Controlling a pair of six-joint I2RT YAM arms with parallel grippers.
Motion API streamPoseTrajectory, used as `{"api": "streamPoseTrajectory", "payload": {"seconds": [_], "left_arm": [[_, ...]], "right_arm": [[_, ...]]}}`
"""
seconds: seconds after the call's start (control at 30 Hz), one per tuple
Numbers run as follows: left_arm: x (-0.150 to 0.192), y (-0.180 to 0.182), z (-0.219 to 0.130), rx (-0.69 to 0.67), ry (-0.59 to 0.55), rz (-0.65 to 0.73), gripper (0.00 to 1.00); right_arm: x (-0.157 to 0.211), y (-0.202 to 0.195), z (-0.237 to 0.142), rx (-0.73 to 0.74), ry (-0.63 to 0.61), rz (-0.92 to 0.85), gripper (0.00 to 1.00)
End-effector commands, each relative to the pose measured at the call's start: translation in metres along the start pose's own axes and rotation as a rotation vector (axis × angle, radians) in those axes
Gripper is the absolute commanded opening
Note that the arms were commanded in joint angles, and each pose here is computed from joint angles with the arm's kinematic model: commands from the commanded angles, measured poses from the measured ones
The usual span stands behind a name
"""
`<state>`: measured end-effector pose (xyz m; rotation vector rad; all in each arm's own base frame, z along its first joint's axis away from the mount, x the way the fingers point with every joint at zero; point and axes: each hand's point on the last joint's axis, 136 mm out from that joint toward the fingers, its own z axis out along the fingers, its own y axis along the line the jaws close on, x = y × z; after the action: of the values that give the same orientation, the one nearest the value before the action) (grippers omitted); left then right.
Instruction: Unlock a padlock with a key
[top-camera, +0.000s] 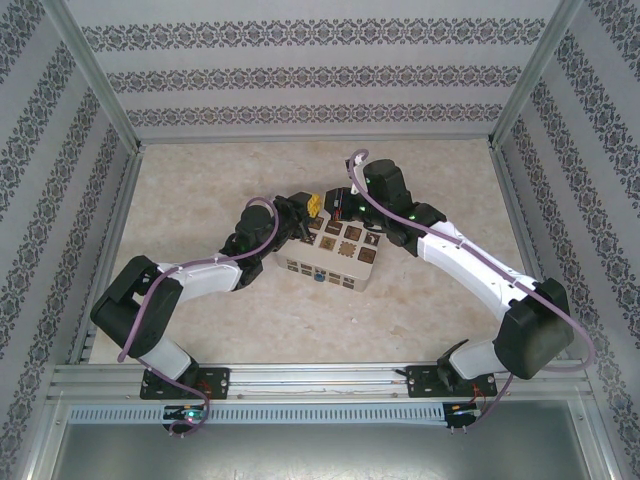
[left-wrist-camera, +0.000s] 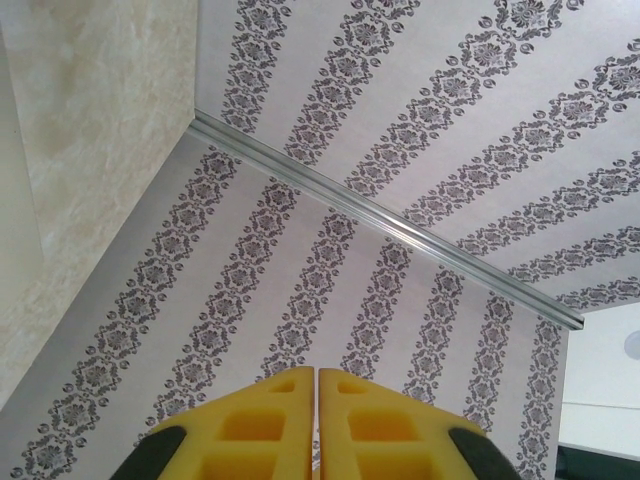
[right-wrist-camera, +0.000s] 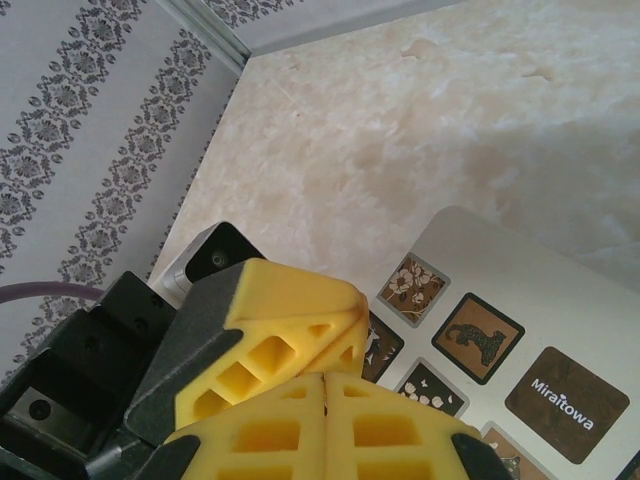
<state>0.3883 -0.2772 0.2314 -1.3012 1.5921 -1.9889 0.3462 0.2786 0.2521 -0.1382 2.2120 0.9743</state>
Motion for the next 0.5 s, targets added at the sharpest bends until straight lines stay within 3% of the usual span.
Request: {"api": "streamPoseTrajectory", "payload": {"seconds": [0.0,0.2,0.47], "left_arm": [[0.009,-0.004,-0.001,0.033,0.025,0.011,0.04],[0.010,-0.010,-0.004,-0.003,0.024,0.165,0.00],[0.022,-0.053,-0.019,-0.050,0.071,0.647,0.00]], "right_arm": [[-0.006,0.007,-0.007,-0.011,-0.040,-0.001,0.00],[-0.011,0.007,-0.018,-0.028,-0.057,-0.007,0.06],[-0.018,0.012,-0.055,-0.182,-0.086,-0.034,0.31]]}}
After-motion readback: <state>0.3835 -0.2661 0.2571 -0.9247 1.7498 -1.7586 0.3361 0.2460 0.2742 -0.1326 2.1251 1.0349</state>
